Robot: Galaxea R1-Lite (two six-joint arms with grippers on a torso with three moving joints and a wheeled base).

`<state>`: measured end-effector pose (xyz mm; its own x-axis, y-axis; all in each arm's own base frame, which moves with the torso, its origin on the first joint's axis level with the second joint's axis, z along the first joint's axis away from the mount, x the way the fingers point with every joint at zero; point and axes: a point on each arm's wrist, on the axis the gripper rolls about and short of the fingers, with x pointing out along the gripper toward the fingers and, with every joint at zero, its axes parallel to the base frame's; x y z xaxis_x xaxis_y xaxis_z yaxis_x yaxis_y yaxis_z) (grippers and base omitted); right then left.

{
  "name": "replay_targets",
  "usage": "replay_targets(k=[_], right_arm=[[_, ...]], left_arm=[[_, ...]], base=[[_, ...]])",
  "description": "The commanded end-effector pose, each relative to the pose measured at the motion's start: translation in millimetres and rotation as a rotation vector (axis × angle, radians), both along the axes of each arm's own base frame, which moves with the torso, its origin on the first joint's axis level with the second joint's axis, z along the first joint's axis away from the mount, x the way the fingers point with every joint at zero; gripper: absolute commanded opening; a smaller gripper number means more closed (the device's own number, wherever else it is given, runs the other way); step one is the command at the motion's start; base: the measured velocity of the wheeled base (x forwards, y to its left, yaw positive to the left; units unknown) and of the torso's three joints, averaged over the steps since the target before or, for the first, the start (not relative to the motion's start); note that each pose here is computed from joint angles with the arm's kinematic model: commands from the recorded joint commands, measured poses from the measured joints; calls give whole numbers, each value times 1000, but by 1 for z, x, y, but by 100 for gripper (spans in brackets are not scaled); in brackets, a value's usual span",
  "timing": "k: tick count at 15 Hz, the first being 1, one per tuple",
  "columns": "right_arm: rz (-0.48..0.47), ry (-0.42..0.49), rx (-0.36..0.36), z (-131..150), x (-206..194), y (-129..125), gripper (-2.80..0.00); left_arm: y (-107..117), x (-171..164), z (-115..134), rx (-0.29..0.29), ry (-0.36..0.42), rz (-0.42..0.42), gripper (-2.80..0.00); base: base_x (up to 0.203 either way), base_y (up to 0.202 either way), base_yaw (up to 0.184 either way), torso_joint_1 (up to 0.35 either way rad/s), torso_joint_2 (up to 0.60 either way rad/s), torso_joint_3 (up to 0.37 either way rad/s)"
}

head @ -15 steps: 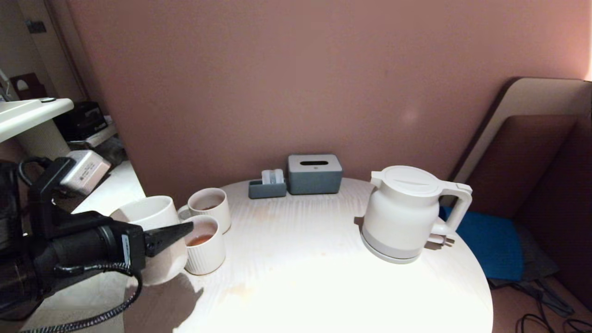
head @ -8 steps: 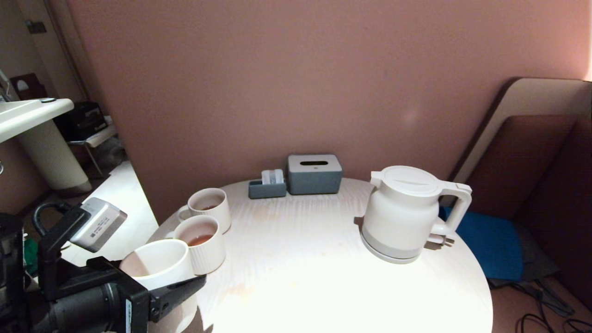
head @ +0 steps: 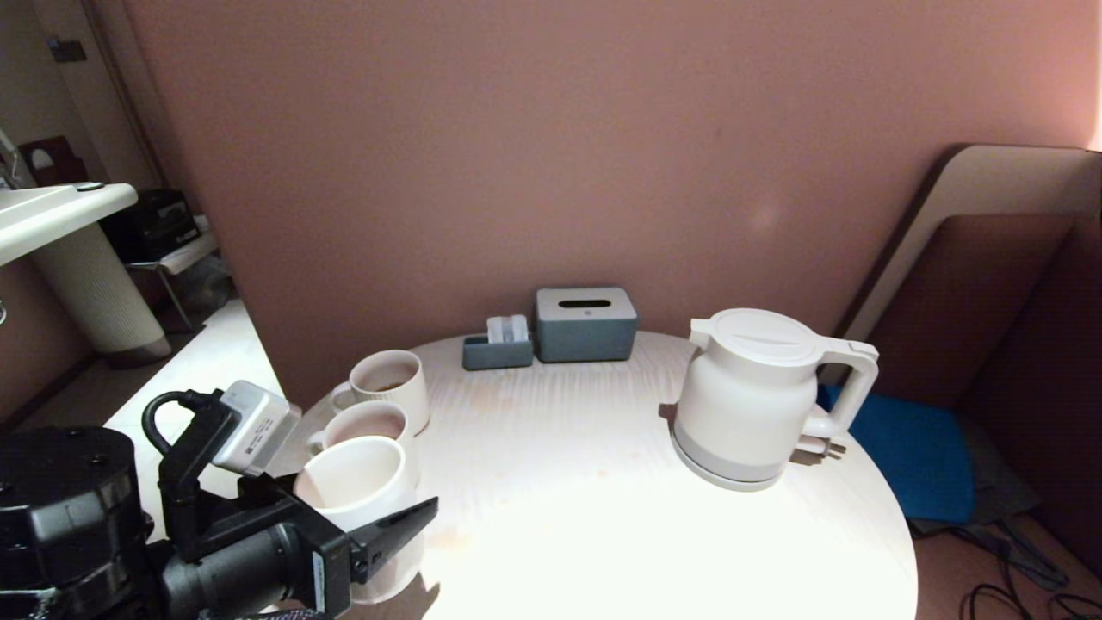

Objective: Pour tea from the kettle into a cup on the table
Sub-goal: Put the cup down on the table

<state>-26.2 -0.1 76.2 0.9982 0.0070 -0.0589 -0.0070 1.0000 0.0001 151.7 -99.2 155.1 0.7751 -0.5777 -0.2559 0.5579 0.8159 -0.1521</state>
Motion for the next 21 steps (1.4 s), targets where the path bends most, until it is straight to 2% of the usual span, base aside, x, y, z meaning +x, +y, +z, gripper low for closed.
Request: replay_targets(k=[1, 3, 7, 11, 16, 21], right_arm=[[1, 2, 0, 0, 0, 0, -280], [1, 2, 0, 0, 0, 0, -280], [1, 2, 0, 0, 0, 0, -280], [1, 2, 0, 0, 0, 0, -280], [1, 2, 0, 0, 0, 0, -280], [1, 2, 0, 0, 0, 0, -280]], left_arm=[[-11, 14, -22, 40, 51, 20, -280], [-15, 19, -27, 39, 44, 47, -280], [-29, 21, -41, 73, 84, 15, -280], [-36, 32, -50, 64, 46, 65, -280], [-37, 34, -64, 106, 91, 75, -280], [-47, 48, -79, 90, 44, 113, -280]], base=[[0, 0, 0, 0, 0, 0], [0, 0, 0, 0, 0, 0], [0, 0, 0, 0, 0, 0], [0, 0, 0, 0, 0, 0], [0, 0, 0, 0, 0, 0], [0, 0, 0, 0, 0, 0]])
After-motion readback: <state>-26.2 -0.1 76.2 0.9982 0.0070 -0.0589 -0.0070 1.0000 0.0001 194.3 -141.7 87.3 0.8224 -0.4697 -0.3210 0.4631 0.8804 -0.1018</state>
